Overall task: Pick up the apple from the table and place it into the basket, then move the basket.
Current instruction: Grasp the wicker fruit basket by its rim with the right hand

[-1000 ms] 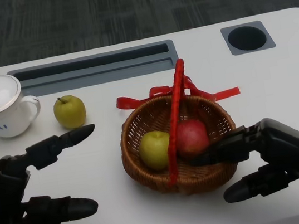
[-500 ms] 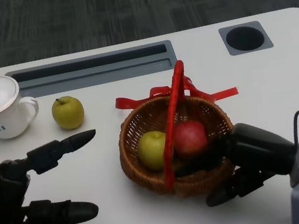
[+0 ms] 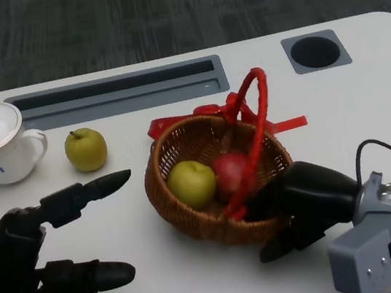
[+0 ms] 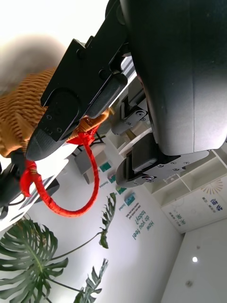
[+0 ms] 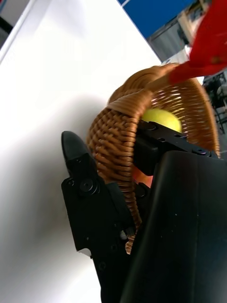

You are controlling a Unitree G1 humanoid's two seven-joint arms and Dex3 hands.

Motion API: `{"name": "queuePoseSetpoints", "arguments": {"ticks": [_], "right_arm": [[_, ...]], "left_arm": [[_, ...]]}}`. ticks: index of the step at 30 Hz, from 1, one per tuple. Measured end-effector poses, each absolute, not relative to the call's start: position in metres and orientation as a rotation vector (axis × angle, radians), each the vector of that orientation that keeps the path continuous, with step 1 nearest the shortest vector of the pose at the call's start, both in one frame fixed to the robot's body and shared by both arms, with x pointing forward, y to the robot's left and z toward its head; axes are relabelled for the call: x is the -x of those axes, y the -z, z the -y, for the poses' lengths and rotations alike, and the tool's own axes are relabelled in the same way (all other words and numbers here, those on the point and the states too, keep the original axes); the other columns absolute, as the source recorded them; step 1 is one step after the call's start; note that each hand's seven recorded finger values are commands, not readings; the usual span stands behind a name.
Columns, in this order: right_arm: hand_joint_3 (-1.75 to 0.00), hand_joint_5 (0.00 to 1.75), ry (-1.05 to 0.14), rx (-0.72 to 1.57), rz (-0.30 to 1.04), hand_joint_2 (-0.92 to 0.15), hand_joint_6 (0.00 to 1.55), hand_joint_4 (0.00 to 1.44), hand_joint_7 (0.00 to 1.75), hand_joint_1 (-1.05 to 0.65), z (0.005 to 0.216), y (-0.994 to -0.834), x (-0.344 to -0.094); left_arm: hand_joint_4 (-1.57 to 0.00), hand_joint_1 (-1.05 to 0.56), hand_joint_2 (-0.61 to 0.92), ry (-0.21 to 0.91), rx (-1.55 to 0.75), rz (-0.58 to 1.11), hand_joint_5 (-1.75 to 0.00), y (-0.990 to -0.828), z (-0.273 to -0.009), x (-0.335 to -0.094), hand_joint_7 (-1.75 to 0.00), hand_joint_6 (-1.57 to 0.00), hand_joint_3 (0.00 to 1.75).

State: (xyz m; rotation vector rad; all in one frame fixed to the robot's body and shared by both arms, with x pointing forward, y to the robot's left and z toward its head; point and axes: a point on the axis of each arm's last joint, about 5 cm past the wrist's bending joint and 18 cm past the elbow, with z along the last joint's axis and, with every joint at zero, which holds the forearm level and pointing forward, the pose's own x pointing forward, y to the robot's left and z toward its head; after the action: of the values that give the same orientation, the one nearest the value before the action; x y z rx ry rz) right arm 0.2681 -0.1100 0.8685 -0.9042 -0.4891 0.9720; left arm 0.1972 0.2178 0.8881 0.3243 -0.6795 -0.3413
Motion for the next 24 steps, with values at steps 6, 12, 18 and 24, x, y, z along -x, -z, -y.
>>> {"name": "queuePoseSetpoints", "arguments": {"ticks": [6, 12, 18, 24], "right_arm": [[-0.1, 0.09, -0.944, 0.957, 0.456, -0.92, 0.89, 1.1, 0.03, -0.37, 0.105, -0.866, -0.272], [-0.11, 0.19, -0.944, 0.984, 0.466, -0.92, 0.93, 1.25, 0.03, -0.29, 0.102, -0.869, -0.274], [-0.06, 0.13, -0.935, 1.027, 0.543, -0.92, 0.93, 1.15, 0.02, -0.25, 0.106, -0.871, -0.274], [-0.08, 0.08, -0.955, 1.104, 0.635, -0.92, 0.9, 1.1, 0.0, -0.26, 0.117, -0.876, -0.276]], "left_arm": [[-0.81, -0.67, 0.72, 0.329, -0.319, 0.69, -0.03, -0.888, -0.217, -0.197, -0.02, -0.76, 0.0], [-0.82, -0.65, 0.73, 0.323, -0.32, 0.694, -0.02, -0.888, -0.218, -0.196, -0.01, -0.76, 0.0], [-0.84, -0.64, 0.73, 0.321, -0.313, 0.697, -0.02, -0.888, -0.216, -0.196, -0.01, -0.78, 0.0], [-0.85, -0.64, 0.73, 0.314, -0.307, 0.71, -0.02, -0.888, -0.215, -0.197, -0.02, -0.8, 0.0]]}}
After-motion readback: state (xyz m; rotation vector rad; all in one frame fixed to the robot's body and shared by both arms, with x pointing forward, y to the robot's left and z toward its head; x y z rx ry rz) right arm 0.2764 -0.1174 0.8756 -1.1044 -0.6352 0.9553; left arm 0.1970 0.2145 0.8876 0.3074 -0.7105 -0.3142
